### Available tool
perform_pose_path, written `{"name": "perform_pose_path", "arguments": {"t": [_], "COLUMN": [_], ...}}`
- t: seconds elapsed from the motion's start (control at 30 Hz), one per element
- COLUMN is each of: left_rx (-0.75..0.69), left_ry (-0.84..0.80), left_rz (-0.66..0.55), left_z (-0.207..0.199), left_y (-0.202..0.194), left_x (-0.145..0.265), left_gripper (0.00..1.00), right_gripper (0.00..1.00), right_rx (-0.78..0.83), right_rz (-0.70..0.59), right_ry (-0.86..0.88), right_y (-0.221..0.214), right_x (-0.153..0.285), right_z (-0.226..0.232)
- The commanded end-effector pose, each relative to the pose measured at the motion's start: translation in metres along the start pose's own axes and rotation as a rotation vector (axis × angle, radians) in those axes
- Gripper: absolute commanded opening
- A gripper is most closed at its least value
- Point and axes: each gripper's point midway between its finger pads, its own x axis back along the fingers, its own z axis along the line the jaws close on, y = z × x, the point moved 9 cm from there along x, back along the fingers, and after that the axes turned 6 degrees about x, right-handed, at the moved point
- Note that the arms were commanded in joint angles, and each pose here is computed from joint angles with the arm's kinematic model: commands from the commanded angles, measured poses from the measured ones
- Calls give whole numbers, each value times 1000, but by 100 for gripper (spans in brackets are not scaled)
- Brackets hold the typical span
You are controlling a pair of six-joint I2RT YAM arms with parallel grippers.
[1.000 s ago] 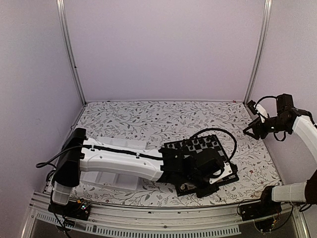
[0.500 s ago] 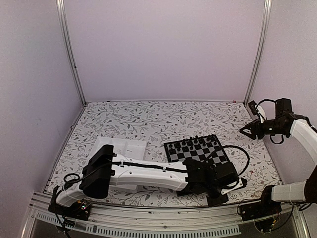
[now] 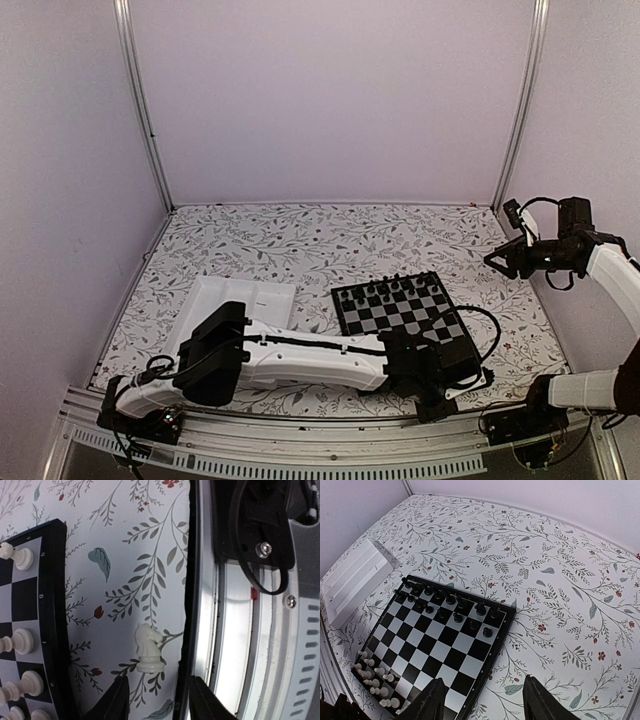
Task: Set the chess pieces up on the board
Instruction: Pick up the chess piece at the center of the board.
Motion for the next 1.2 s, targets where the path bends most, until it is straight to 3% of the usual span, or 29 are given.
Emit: {"name": "perform_pose_path", "arguments": {"t": [0.0,0.9,1.17], "left_rx": [17,55,58], "left_ry": [0,1,-7], "left_rz": [-2,-10,-3], "left_z": [3,16,17], "left_y": [2,-1,-3], "left_x": [-6,-24,-27], "left_gripper": [43,33,23], "right_gripper": [56,56,56], "right_rx": [8,-4,-7], "right_rz": [-24,-21,-20], "right_ry": [1,19,23], "right_y": [1,-2,-2], "right_x": [2,0,-1], "right_z": [3,3,3]}}
